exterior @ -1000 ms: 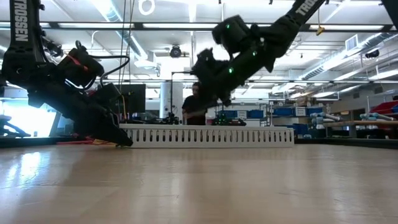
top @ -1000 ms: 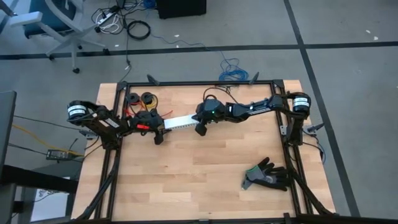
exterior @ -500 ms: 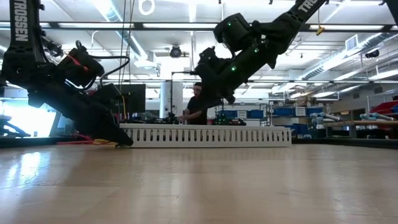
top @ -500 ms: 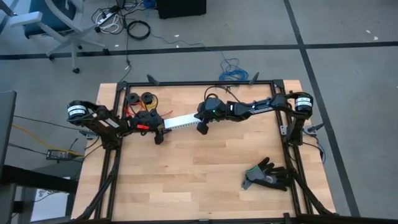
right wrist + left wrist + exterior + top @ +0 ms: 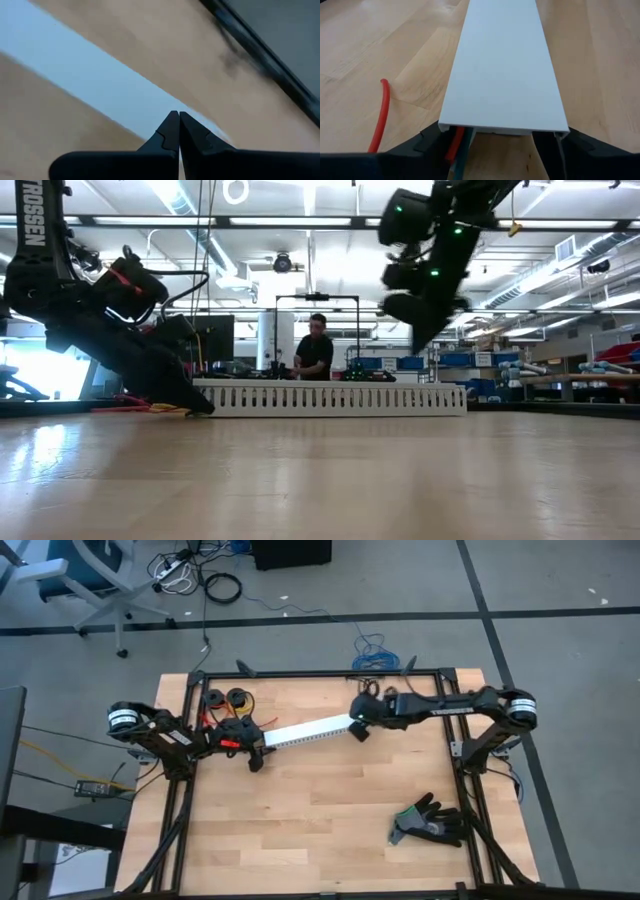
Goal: Ziptie cables
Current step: Close the white cable duct
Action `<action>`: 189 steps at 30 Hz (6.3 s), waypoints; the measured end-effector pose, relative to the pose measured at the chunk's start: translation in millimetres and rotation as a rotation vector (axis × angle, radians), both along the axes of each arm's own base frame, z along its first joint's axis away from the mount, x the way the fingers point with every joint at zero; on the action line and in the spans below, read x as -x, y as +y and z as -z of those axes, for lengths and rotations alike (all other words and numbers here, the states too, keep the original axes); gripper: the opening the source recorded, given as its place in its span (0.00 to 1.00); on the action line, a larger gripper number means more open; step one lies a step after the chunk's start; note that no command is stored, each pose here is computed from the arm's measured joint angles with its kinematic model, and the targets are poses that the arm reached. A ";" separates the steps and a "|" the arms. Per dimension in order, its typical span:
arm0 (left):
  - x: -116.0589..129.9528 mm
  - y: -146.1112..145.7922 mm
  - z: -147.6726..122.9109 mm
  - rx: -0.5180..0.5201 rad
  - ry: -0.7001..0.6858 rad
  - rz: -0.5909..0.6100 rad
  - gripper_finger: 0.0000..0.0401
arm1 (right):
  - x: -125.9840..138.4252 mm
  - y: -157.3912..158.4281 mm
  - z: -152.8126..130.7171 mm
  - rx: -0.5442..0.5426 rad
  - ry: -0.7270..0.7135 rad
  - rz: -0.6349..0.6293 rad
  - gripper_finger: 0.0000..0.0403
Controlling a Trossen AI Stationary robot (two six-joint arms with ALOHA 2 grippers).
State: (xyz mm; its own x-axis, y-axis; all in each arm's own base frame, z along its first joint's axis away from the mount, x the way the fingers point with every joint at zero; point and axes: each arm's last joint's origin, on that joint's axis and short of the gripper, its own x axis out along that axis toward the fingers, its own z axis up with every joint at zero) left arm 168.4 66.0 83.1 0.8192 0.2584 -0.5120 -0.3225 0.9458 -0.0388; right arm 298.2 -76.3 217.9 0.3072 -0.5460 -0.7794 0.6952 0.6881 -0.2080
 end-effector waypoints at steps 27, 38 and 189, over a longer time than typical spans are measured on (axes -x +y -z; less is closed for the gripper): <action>-0.6 -0.8 0.5 0.001 0.009 0.046 0.64 | 72.4 -68.9 68.7 -0.407 0.031 0.309 0.00; -0.8 -0.7 -0.6 -0.008 -0.008 0.044 0.63 | 80.2 -67.7 78.6 -0.452 0.012 0.308 0.00; -62.2 33.8 -91.5 0.324 0.806 -0.204 0.00 | 81.5 -67.6 81.0 -0.457 0.038 0.264 0.00</action>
State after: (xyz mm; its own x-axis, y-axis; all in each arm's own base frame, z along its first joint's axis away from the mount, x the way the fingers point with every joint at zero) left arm 230.5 99.8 174.7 0.1324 0.1022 -0.9859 -0.5283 0.8489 0.0171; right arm 216.7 -143.8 136.9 0.1717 -0.2025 -0.9641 0.8551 0.5167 0.0437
